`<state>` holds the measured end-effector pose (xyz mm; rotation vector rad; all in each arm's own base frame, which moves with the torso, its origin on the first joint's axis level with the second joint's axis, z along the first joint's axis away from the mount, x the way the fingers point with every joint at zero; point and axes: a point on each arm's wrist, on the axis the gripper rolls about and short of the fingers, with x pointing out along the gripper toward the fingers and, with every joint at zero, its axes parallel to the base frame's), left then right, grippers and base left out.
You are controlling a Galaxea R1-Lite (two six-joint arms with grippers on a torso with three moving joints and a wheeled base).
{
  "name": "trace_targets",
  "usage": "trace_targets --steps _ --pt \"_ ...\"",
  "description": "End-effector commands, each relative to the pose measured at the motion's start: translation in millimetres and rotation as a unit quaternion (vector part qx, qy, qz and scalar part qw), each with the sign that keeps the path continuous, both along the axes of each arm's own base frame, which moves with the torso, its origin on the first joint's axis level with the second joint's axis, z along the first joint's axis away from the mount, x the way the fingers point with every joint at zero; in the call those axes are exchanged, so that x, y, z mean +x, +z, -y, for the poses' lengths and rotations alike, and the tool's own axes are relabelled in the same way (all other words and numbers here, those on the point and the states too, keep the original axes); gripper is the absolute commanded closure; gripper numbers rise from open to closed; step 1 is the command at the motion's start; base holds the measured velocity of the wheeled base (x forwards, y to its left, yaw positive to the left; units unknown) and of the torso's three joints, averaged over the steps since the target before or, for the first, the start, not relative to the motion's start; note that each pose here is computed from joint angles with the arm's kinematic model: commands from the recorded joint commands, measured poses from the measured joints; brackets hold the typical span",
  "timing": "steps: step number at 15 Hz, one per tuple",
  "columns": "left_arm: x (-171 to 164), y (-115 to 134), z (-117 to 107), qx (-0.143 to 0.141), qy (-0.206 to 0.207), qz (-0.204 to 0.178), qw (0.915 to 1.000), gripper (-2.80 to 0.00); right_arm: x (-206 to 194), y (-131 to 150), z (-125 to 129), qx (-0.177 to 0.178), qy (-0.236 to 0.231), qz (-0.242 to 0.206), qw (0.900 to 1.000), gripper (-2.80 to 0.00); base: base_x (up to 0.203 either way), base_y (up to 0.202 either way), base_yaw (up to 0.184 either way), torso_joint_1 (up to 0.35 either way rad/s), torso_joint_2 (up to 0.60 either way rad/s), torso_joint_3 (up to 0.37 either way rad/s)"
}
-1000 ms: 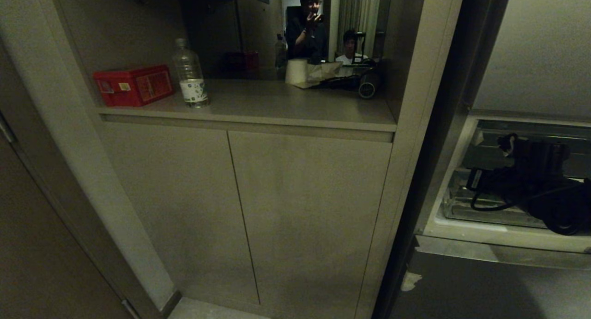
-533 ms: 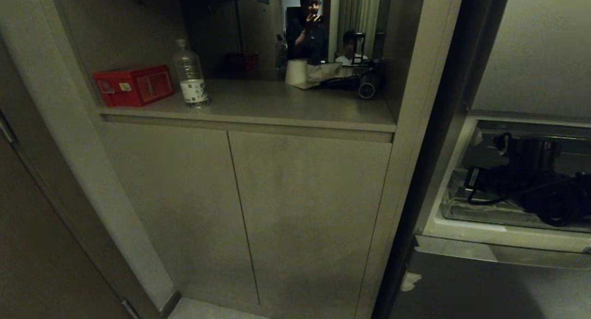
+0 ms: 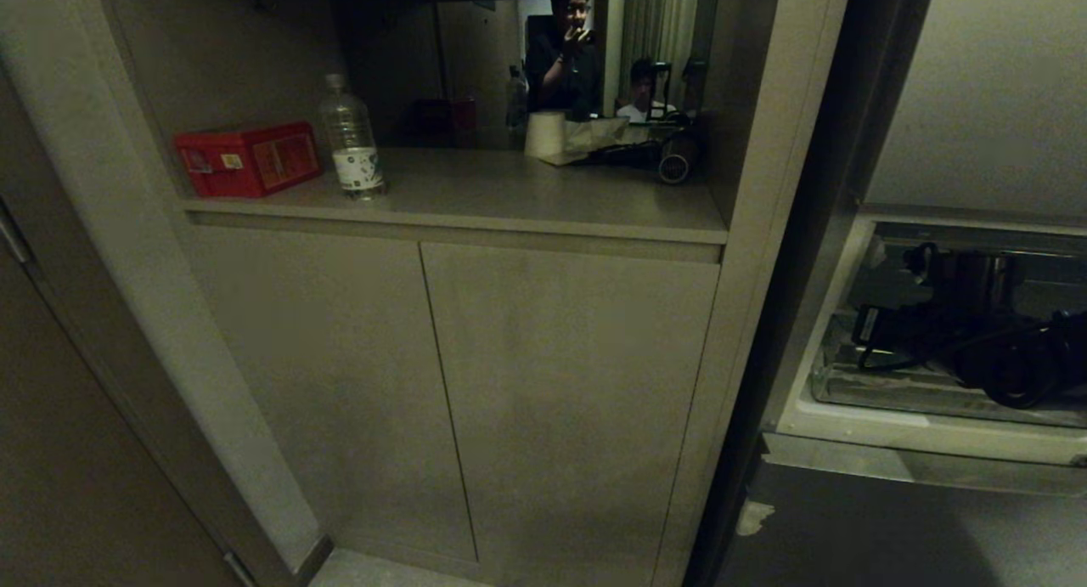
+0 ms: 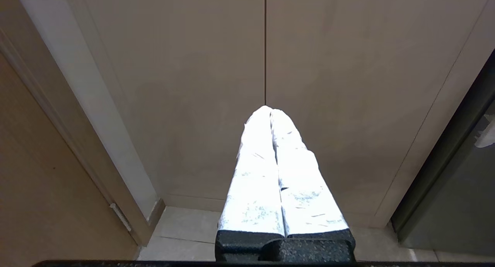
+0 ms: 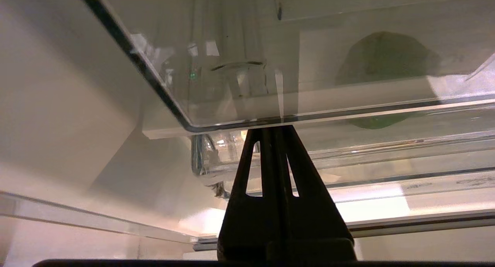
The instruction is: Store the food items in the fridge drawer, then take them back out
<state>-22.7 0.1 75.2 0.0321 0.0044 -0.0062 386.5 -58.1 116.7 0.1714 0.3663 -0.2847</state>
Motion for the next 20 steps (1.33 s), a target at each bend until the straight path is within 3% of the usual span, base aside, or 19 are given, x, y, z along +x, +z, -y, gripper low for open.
trace_targets --steps 1,5,11,15,20 --pt "0 0 0 0.000 0.000 -0.001 1.0000 0.00 0 0 0 0.005 -0.002 0.003 1.000 0.00 0.000 0.000 0.000 0.000 0.00 0.000" --pt "0 0 0 0.000 0.000 -0.001 1.0000 0.00 -14 -2 1 0.008 -0.007 -0.020 1.000 0.00 0.000 0.000 0.000 0.000 0.00 0.000" --pt "0 0 0 0.000 0.000 -0.001 1.0000 0.00 -50 22 9 0.008 -0.019 -0.004 1.000 0.00 0.000 0.000 0.000 0.000 0.00 0.000" --pt "0 0 0 0.000 0.000 -0.001 1.0000 0.00 -50 23 10 0.011 -0.014 -0.001 1.000 0.00 0.000 0.000 0.000 0.000 0.00 0.000" --pt "0 0 0 0.000 0.000 -0.001 1.0000 0.00 -51 2 9 0.017 -0.011 -0.022 1.000 0.00 0.000 0.000 0.000 0.000 0.00 0.000"
